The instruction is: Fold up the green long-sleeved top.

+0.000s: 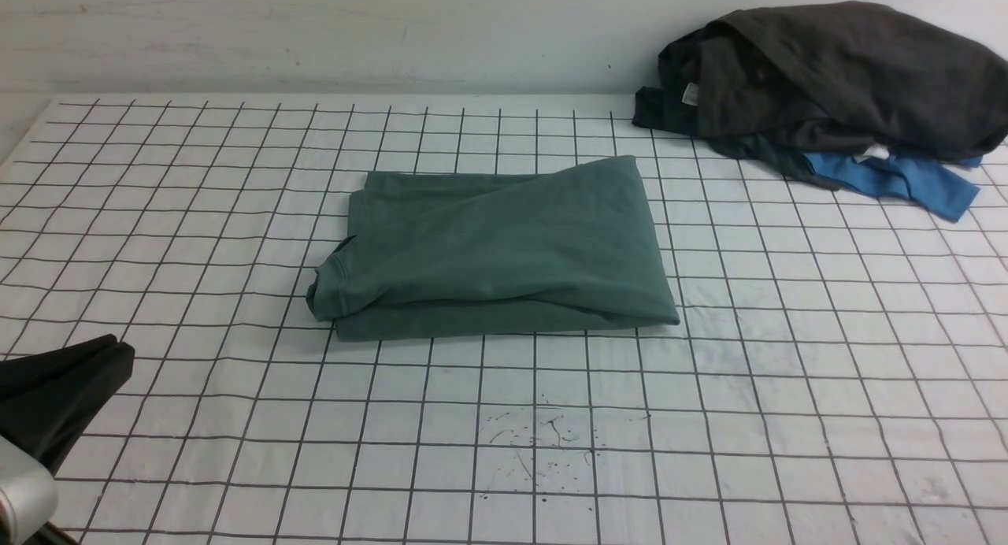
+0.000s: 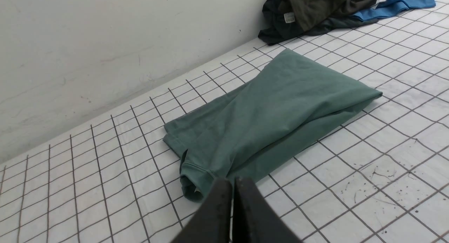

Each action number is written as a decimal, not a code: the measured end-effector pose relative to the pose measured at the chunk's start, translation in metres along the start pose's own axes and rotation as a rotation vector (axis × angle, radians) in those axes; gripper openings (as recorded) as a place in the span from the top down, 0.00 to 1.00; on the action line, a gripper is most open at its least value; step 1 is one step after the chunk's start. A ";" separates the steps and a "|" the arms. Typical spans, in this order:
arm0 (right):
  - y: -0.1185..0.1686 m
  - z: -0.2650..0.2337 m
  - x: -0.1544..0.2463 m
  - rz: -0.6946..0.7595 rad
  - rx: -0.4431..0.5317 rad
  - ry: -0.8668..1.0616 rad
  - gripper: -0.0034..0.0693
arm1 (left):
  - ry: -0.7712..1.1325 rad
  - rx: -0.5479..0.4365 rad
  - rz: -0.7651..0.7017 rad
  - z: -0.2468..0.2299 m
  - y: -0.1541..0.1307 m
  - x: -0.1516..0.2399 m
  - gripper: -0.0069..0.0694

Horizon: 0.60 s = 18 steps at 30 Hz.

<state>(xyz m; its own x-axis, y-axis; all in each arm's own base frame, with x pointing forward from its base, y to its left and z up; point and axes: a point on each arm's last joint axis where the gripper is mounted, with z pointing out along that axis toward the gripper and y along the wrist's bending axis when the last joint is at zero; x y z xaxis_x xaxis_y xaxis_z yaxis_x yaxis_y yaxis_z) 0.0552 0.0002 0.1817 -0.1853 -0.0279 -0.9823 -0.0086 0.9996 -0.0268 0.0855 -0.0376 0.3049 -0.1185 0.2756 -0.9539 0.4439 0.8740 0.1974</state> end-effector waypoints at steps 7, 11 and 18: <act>0.000 0.000 0.000 0.004 0.000 0.001 0.97 | 0.004 0.002 0.000 0.000 0.000 0.000 0.92; 0.000 0.000 0.000 0.001 0.001 0.001 0.97 | 0.004 0.002 0.000 0.000 0.000 0.000 0.92; 0.000 0.000 0.000 0.001 0.001 0.002 0.97 | -0.011 -0.001 0.002 -0.003 -0.002 0.006 0.92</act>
<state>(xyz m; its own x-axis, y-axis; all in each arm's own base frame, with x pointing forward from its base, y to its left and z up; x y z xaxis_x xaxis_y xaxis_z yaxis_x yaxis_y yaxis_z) 0.0551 0.0001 0.1817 -0.1873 -0.0265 -0.9820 -0.0073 0.9996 -0.0256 0.0809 -0.0366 0.2991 -0.1078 0.2727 -0.9560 0.4435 0.8738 0.1993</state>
